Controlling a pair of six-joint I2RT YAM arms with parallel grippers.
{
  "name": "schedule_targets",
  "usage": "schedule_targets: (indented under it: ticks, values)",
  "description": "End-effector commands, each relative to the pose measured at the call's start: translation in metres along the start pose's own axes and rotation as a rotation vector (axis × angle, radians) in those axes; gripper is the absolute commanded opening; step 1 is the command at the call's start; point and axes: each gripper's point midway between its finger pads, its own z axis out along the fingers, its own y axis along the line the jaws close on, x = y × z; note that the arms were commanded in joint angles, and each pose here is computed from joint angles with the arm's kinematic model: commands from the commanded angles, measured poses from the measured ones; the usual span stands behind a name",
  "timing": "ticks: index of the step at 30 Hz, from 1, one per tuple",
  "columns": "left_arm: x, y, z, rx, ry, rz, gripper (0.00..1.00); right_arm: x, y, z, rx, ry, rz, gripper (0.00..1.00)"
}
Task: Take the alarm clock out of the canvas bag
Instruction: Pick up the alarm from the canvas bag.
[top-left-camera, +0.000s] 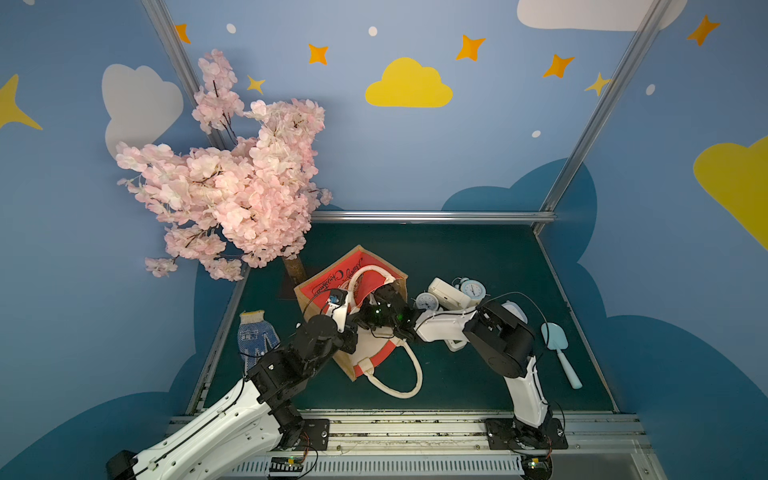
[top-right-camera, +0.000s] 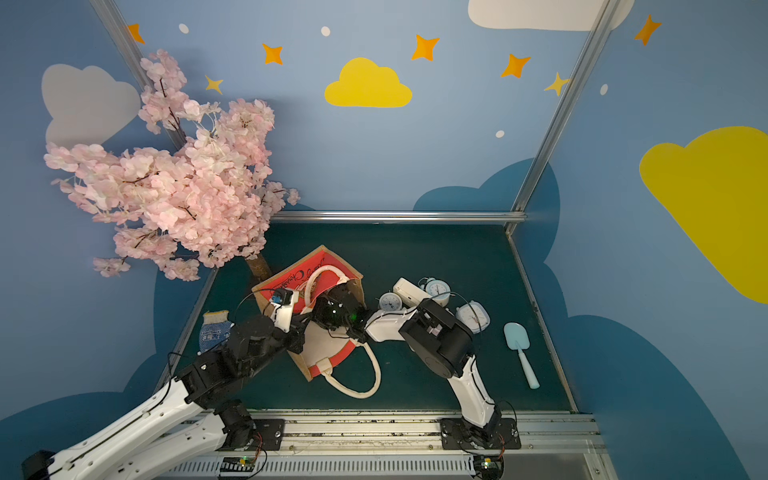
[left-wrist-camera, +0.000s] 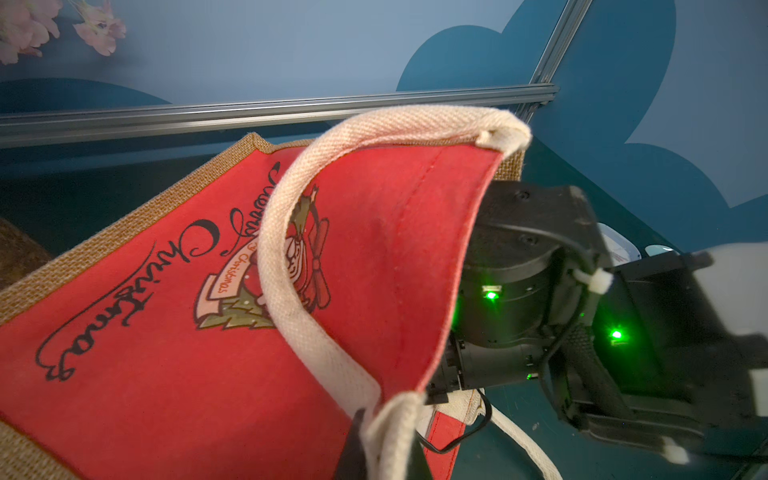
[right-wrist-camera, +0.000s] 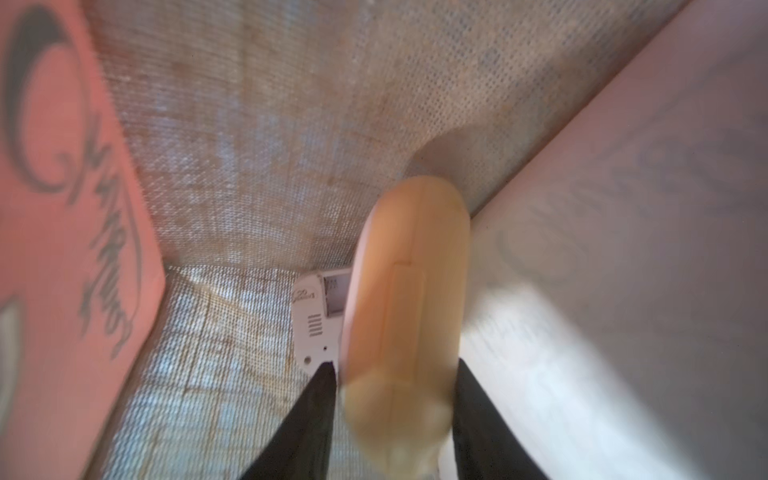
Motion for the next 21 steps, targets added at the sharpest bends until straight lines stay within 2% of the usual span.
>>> schedule_targets:
  ticks: [1, 5, 9, 15, 21]
  values:
    - [-0.01, -0.008, -0.005, 0.045, -0.049, -0.019, 0.1, -0.001, 0.002, 0.01, 0.003, 0.021, 0.01, 0.48]
    - [-0.012, -0.006, -0.008, 0.039, -0.058, -0.014, 0.1, 0.0, -0.015, 0.014, 0.071, 0.055, 0.028, 0.49]
    - [-0.012, -0.005, -0.007, 0.033, -0.057, -0.007, 0.1, 0.002, -0.029, 0.013, 0.08, 0.044, 0.054, 0.46]
    - [-0.008, -0.002, -0.007, 0.018, -0.04, 0.002, 0.1, -0.001, -0.02, 0.007, 0.083, 0.041, 0.015, 0.45]
    - [-0.008, 0.004, -0.011, -0.006, -0.046, 0.011, 0.11, 0.001, -0.02, 0.003, 0.094, 0.056, 0.001, 0.32]
